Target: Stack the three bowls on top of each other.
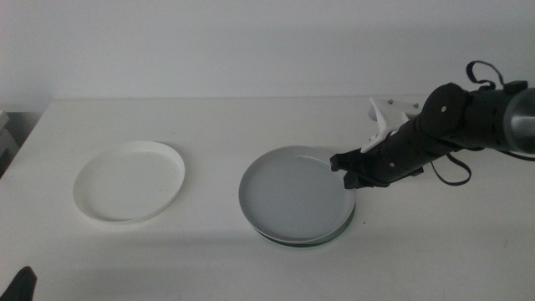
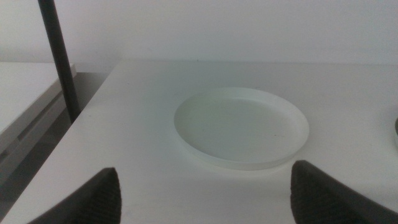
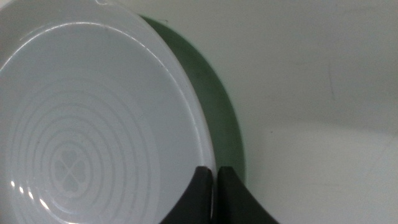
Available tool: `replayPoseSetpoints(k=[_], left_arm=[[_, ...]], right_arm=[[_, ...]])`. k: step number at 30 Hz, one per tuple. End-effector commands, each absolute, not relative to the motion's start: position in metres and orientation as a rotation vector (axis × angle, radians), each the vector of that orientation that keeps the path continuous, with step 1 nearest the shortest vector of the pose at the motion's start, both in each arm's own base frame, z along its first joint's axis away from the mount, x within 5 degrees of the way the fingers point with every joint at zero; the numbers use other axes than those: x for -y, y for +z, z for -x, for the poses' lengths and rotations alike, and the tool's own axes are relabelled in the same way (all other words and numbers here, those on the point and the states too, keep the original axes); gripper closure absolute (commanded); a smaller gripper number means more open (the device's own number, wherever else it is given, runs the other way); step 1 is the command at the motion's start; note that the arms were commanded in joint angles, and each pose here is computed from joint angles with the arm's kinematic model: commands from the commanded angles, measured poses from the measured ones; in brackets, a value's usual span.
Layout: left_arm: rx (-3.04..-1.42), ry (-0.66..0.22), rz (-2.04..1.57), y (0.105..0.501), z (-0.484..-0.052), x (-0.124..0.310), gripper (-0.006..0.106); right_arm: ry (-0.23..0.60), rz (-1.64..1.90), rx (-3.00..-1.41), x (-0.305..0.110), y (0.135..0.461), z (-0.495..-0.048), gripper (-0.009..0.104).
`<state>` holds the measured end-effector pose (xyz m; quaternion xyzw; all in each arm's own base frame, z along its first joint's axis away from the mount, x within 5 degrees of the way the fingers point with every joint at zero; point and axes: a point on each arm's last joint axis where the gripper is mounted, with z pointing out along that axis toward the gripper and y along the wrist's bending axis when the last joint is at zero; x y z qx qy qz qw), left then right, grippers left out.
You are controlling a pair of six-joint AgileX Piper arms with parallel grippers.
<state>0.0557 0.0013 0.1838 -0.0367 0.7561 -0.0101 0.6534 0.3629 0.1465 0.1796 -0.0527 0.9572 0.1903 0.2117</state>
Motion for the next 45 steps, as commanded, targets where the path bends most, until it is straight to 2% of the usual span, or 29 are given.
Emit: replayPoseSetpoints(k=[1,3,9,11,15,19,22,27,32,37,45], left_arm=[[-1.622,-0.026,0.091,0.193,-0.055,-0.002,-0.004],[-1.622,-0.026,0.091,0.193,-0.055,-0.002,-0.004],[-1.622,-0.026,0.091,0.193,-0.055,-0.002,-0.004],[-1.622,-0.026,0.091,0.193,-0.055,-0.002,-0.004],[-1.622,-0.026,0.091,0.193,-0.055,-0.002,-0.004],[-1.622,-0.026,0.091,0.193,-0.055,-0.002,-0.004],[-1.622,-0.026,0.091,0.193,-0.055,-0.002,-0.004],[-1.622,-0.026,0.091,0.193,-0.055,-0.002,-0.004],[-1.622,-0.026,0.091,0.193,-0.055,-0.002,-0.004],[-1.622,-0.026,0.091,0.193,-0.055,-0.002,-0.004],[-1.622,-0.026,0.091,0.193,-0.055,-0.002,-0.004]], right_arm=[[0.538,0.130,-2.551,-0.146,0.205,-0.368,0.095],[0.531,0.137,-2.548,-0.146,0.205,-0.368,0.093],[0.538,0.146,-2.529,-0.146,0.215,-0.368,0.061],[0.558,0.179,-2.535,-0.145,0.230,-0.366,0.050],[0.583,0.283,-2.471,-0.136,0.289,-0.352,0.033],[0.548,0.403,-2.287,-0.125,0.343,-0.315,0.031],[0.528,0.410,-2.200,-0.112,0.363,-0.278,0.031],[0.494,0.434,-2.107,-0.093,0.373,-0.220,0.029],[0.465,0.484,-1.997,-0.081,0.385,-0.179,0.020],[0.474,0.475,-1.922,-0.075,0.398,-0.160,0.016],[0.482,0.476,-1.922,-0.075,0.399,-0.158,0.016]])
